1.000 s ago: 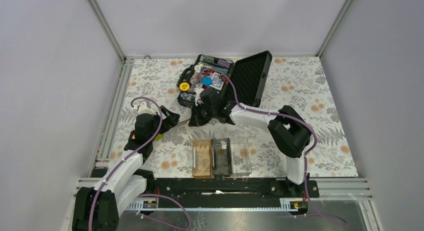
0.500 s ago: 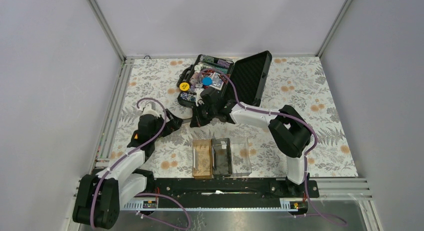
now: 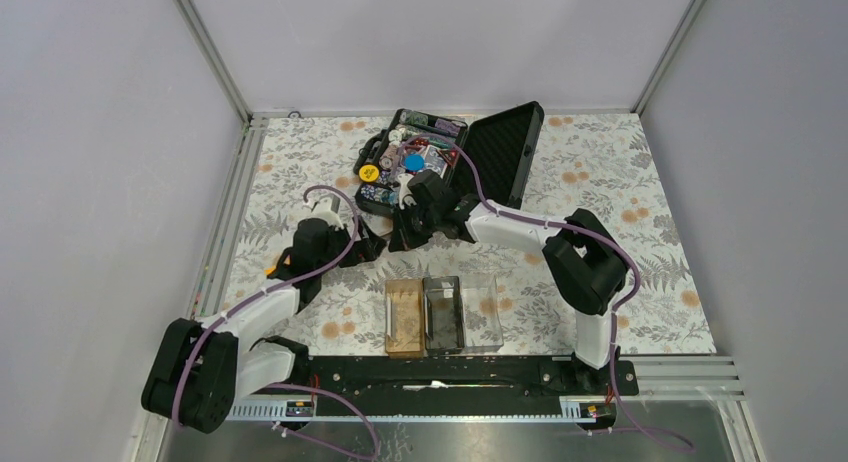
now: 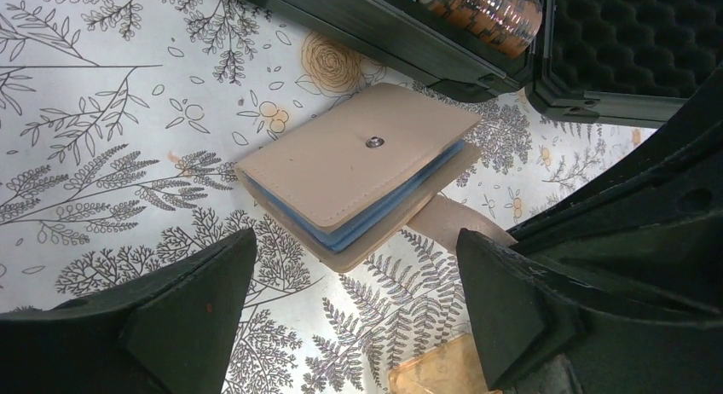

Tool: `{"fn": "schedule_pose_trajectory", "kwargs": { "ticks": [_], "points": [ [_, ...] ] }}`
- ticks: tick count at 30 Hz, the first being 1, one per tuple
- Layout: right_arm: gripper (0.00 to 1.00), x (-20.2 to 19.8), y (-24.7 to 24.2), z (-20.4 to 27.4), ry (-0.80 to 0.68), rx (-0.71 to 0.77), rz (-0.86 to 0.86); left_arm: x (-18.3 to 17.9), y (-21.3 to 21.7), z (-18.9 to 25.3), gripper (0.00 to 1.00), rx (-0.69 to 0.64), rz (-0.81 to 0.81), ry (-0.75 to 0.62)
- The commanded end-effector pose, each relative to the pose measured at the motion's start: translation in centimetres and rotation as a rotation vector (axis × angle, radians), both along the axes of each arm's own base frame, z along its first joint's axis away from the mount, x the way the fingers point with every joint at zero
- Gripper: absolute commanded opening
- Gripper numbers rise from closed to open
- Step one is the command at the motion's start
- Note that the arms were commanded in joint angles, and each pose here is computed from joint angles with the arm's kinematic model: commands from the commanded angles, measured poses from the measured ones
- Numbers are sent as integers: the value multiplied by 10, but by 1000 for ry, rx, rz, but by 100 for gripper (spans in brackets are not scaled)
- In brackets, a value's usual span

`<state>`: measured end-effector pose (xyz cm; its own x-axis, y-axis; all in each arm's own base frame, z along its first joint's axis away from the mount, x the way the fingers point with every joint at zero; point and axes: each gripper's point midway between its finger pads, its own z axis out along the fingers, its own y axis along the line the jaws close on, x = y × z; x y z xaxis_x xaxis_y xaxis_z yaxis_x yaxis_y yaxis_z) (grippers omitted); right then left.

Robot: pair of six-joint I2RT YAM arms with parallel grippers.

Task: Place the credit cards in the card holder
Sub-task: Open the card holder at the center of the board.

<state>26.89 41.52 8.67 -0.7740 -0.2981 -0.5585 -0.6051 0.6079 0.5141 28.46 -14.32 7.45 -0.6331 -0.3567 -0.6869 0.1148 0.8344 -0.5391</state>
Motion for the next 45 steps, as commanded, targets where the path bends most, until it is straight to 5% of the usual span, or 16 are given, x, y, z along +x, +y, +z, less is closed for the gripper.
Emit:
{"fn": "schedule_pose_trajectory", "kwargs": {
  "ticks": [1,14,31,45],
  "points": [
    [0,3,-5,25,-38,40,11,18,0,16,90,58,0,-75],
    [0,2,-12,20,-24,27,22,33,0,14,78,130,23,-60],
    [0,3,-18,18,-10,16,24,42,-5,12,42,229,-9,-87],
    [0,2,-26,17,-3,7,17,54,2,19,46,324,74,-145]
  ]
}}
